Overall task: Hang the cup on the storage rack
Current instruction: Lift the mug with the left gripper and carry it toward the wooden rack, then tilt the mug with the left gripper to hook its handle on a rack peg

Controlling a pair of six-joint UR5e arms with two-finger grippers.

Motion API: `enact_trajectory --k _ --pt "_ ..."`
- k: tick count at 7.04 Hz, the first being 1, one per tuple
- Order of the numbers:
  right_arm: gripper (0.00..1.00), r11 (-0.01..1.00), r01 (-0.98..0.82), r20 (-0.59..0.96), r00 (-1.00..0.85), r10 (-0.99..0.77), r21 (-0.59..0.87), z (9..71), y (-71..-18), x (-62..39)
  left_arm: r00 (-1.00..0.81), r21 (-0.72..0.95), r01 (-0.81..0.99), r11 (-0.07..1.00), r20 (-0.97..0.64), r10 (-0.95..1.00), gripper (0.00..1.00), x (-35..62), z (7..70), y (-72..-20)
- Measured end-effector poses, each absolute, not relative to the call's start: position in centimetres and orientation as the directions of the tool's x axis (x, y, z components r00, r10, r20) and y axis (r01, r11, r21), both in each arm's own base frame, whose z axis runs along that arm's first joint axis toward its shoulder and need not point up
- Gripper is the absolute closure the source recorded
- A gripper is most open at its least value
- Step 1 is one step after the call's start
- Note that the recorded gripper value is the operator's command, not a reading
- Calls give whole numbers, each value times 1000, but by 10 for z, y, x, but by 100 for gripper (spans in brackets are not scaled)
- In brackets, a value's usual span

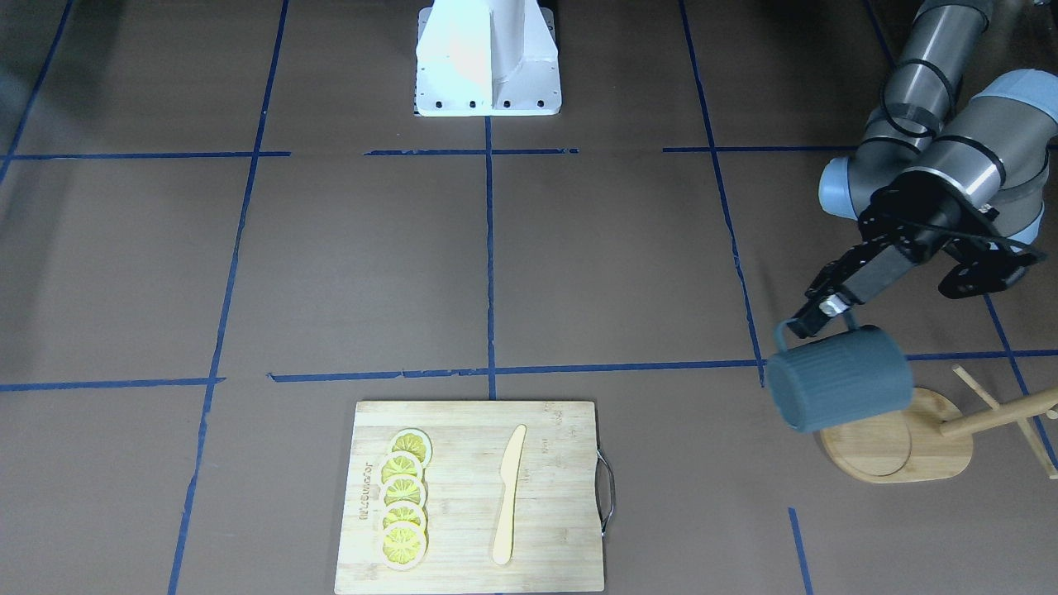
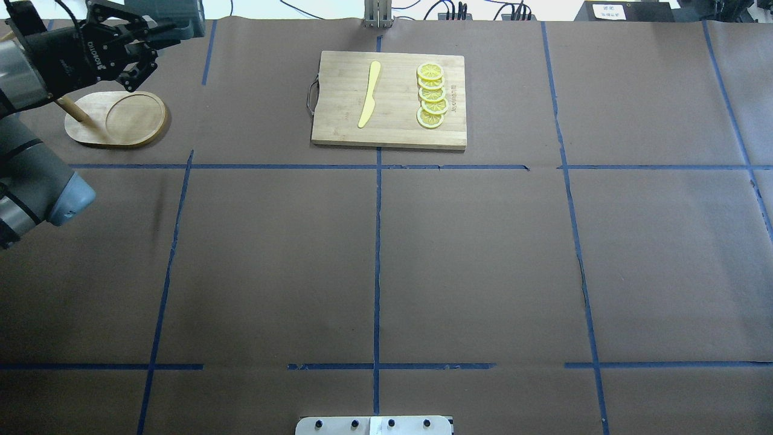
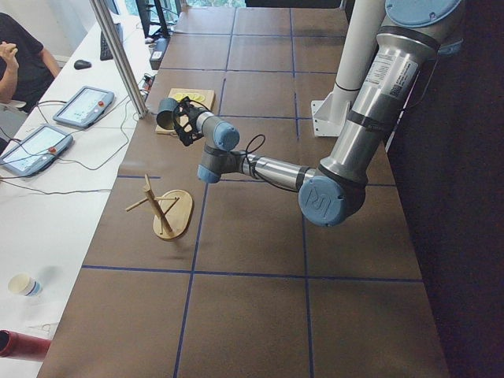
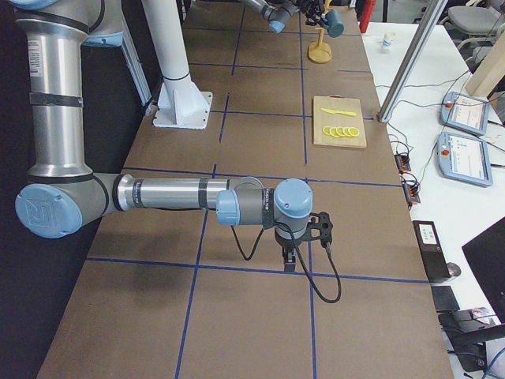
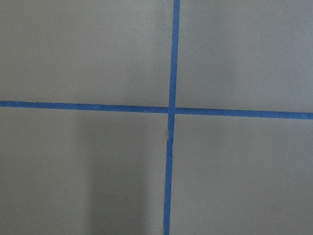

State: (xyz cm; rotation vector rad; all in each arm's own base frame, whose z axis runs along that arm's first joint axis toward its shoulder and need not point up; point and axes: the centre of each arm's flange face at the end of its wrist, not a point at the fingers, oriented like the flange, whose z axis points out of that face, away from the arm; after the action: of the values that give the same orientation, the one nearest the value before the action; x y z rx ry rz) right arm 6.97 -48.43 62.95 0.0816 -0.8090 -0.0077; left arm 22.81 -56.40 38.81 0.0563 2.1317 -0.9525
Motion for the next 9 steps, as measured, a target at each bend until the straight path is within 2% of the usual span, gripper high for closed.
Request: enact_trajectory --k 2,4,9 --pt "0 997 -25 723 690 -39 77 628 -485 70 -821 -662 295 689 -545 -172 100 209 441 -555" --pt "0 997 -25 724 689 -38 77 629 -485 70 -847 -680 289 674 -510 -151 100 204 477 -549" --pt "0 996 -25 723 689 -43 84 625 -485 70 -871 -752 299 588 -467 -154 100 206 504 -573"
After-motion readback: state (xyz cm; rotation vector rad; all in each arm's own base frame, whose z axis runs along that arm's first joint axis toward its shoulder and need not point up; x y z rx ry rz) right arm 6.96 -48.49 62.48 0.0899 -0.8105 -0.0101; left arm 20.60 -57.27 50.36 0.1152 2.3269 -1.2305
